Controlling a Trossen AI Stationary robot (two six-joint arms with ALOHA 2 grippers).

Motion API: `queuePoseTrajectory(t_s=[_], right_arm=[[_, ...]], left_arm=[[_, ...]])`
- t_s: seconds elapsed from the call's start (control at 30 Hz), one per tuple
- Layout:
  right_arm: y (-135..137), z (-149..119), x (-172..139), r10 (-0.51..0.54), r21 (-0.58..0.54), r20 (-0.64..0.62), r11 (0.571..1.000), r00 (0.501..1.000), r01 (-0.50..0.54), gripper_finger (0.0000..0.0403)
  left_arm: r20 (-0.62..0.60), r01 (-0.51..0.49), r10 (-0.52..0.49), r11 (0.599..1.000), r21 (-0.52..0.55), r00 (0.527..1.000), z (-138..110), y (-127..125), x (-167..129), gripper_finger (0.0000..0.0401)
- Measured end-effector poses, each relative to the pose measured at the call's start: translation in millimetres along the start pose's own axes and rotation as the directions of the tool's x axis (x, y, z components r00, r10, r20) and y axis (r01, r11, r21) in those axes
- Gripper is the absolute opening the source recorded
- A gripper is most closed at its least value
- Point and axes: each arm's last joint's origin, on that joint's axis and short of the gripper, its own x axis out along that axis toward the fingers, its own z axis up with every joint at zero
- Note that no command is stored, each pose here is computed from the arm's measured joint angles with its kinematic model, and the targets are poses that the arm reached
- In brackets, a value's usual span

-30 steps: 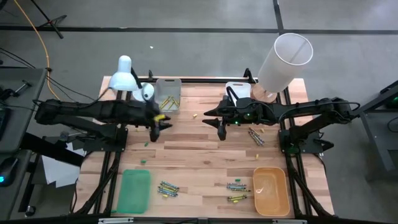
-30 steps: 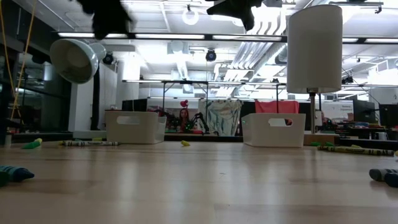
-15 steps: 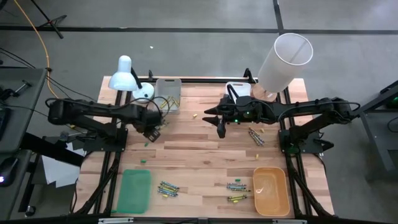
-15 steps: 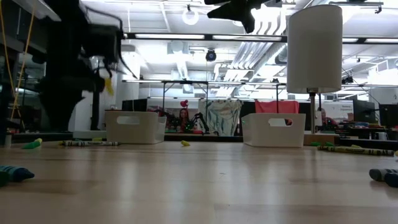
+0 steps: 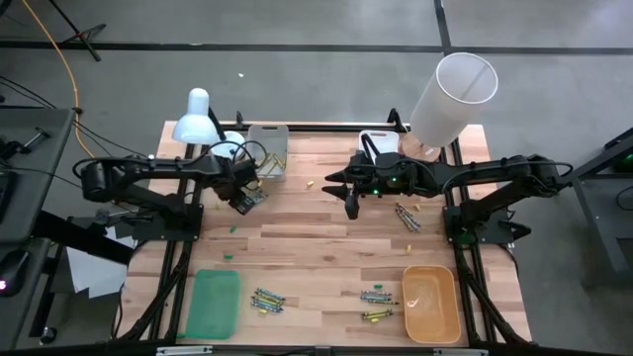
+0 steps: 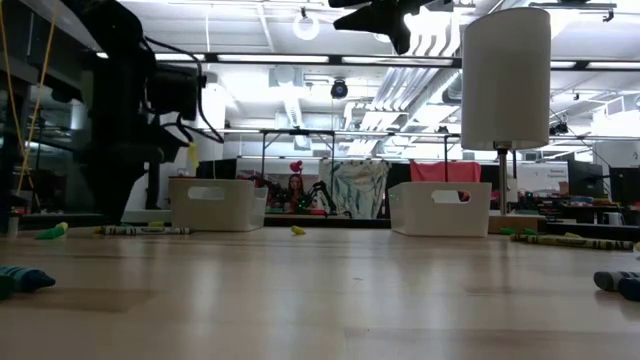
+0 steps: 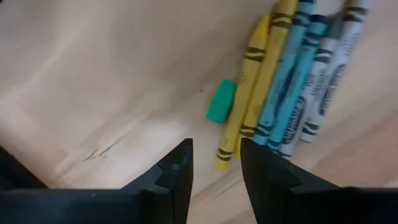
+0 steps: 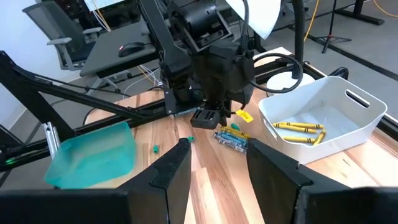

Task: Sort crayons
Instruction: Put the yellow crayon into the gray bin

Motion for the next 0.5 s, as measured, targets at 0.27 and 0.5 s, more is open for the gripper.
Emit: queuePoseTrajectory(t_s=[0.27, 0.5], right_arm=[[0, -1, 0, -0.002, 0.001, -0.005, 1.0, 1.0, 0.002, 0.015], [0, -1, 0, -0.003, 0.0, -0.009, 1.0, 1.0, 0.003, 0.015]], left_arm=[[-0.064, -0.026, 0.028, 0.999, 0.043, 0.998, 3, -2, 13, 0.0119], [-0.075, -0.035, 0.039, 0.998, 0.047, 0.996, 7, -4, 20, 0.0119]])
